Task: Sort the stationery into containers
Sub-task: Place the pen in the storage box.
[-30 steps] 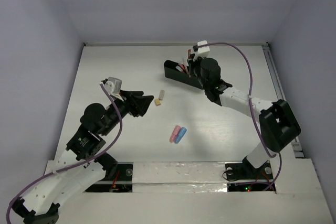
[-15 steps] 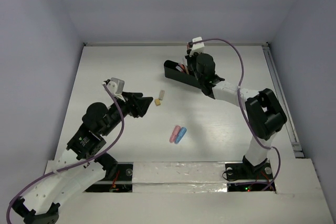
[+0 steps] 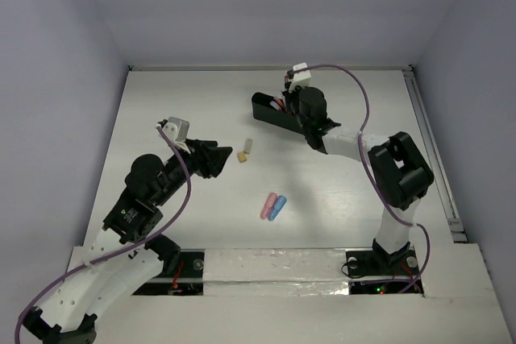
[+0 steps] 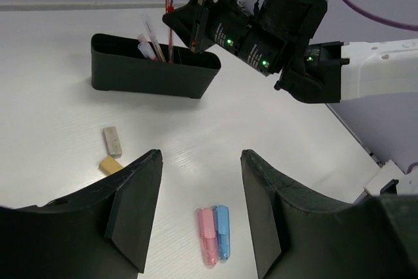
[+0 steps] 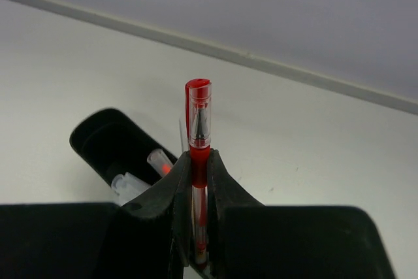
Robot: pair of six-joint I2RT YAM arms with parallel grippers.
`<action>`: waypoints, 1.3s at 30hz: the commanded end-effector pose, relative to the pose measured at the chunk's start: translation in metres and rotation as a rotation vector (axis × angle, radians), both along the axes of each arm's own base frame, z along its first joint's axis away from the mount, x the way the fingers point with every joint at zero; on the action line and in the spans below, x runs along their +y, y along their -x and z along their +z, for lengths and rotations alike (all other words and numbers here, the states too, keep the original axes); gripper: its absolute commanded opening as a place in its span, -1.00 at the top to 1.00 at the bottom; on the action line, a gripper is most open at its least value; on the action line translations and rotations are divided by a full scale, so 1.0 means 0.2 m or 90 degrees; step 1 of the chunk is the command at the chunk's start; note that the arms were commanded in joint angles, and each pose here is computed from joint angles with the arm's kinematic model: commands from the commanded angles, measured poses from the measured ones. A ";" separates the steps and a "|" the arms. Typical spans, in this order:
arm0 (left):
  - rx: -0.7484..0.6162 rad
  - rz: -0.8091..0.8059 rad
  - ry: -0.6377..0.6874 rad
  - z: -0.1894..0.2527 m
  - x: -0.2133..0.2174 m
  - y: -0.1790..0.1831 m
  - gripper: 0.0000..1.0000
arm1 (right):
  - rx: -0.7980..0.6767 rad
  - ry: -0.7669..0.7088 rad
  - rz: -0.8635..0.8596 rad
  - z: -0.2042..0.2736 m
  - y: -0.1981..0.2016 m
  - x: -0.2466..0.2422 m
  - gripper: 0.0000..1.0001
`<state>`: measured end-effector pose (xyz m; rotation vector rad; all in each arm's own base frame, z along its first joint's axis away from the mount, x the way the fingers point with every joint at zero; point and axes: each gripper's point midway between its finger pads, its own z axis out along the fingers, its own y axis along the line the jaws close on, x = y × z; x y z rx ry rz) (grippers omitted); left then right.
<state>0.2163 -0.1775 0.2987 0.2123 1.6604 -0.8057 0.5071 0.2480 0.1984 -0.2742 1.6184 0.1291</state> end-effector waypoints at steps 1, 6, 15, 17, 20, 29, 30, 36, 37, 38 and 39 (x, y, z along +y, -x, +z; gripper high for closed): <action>-0.037 -0.016 0.024 0.09 -0.02 -0.01 0.04 | -0.031 -0.040 0.006 0.09 0.03 -0.01 0.91; -0.037 -0.026 0.027 0.09 -0.02 0.00 0.05 | -0.019 -0.041 0.010 0.07 0.05 -0.02 0.64; -0.037 -0.032 0.034 0.10 -0.03 0.00 0.18 | -0.005 -0.042 0.029 0.10 0.10 -0.01 0.09; -0.035 -0.036 0.033 0.10 -0.04 0.00 0.20 | 0.000 -0.048 0.020 0.10 0.11 -0.03 0.00; -0.033 -0.037 0.036 0.09 -0.04 0.00 0.23 | 0.001 -0.063 0.019 0.12 0.15 -0.04 -0.18; -0.037 -0.026 0.032 0.11 -0.03 -0.02 0.72 | 0.090 -0.167 0.103 0.18 0.39 0.07 1.00; -0.037 -0.022 0.030 0.12 -0.03 -0.02 0.83 | 0.108 -0.160 0.129 0.15 0.45 0.16 1.00; -0.054 0.004 -0.005 0.18 0.02 -0.04 1.00 | 0.245 -0.106 0.207 -0.13 0.65 0.46 1.00; -0.061 0.008 -0.010 0.19 0.03 -0.03 1.00 | 0.278 -0.093 0.206 -0.19 0.68 0.47 1.00; -0.069 0.017 -0.013 0.22 0.04 -0.04 1.00 | 0.298 -0.097 0.209 -0.22 0.70 0.51 1.00; -0.078 0.023 -0.022 0.23 0.05 -0.04 1.00 | 0.304 -0.099 0.205 -0.22 0.68 0.52 1.00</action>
